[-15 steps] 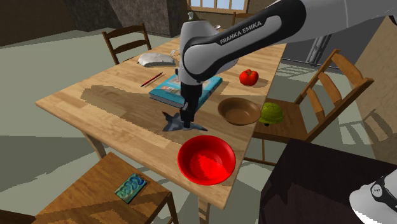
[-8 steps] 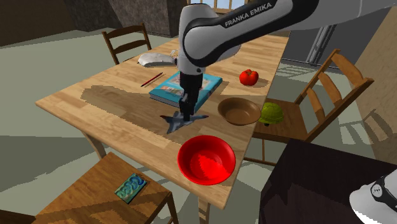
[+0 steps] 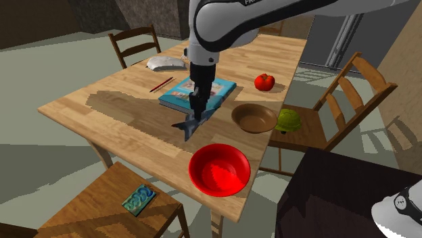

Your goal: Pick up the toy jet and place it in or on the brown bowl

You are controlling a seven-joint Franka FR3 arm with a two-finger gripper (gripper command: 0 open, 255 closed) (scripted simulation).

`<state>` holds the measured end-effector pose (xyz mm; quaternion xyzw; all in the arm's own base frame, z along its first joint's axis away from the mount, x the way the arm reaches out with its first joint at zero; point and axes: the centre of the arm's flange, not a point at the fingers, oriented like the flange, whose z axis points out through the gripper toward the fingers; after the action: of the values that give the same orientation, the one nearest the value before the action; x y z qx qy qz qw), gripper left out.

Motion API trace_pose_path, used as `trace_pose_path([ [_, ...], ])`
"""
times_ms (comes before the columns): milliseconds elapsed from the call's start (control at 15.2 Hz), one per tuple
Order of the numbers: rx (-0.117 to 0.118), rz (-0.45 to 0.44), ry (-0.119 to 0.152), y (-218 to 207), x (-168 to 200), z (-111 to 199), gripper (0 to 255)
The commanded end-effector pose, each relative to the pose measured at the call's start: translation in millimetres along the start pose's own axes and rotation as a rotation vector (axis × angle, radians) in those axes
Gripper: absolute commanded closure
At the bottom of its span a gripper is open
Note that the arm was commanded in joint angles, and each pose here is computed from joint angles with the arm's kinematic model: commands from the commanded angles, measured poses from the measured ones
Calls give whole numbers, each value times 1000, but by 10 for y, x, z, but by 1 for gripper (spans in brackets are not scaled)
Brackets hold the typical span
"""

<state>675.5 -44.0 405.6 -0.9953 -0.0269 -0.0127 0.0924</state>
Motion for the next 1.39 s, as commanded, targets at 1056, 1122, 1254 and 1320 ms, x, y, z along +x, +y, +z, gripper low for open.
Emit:
trace_pose_path([
  [1056, 0, 0, 0, 744, -1347, -485, 255],
  [1122, 0, 0, 0, 811, -1459, -499, 255],
  [1254, 0, 0, 0, 945, -1685, -527, 255],
  [1320, 0, 0, 0, 1012, -1798, -541, 255],
])
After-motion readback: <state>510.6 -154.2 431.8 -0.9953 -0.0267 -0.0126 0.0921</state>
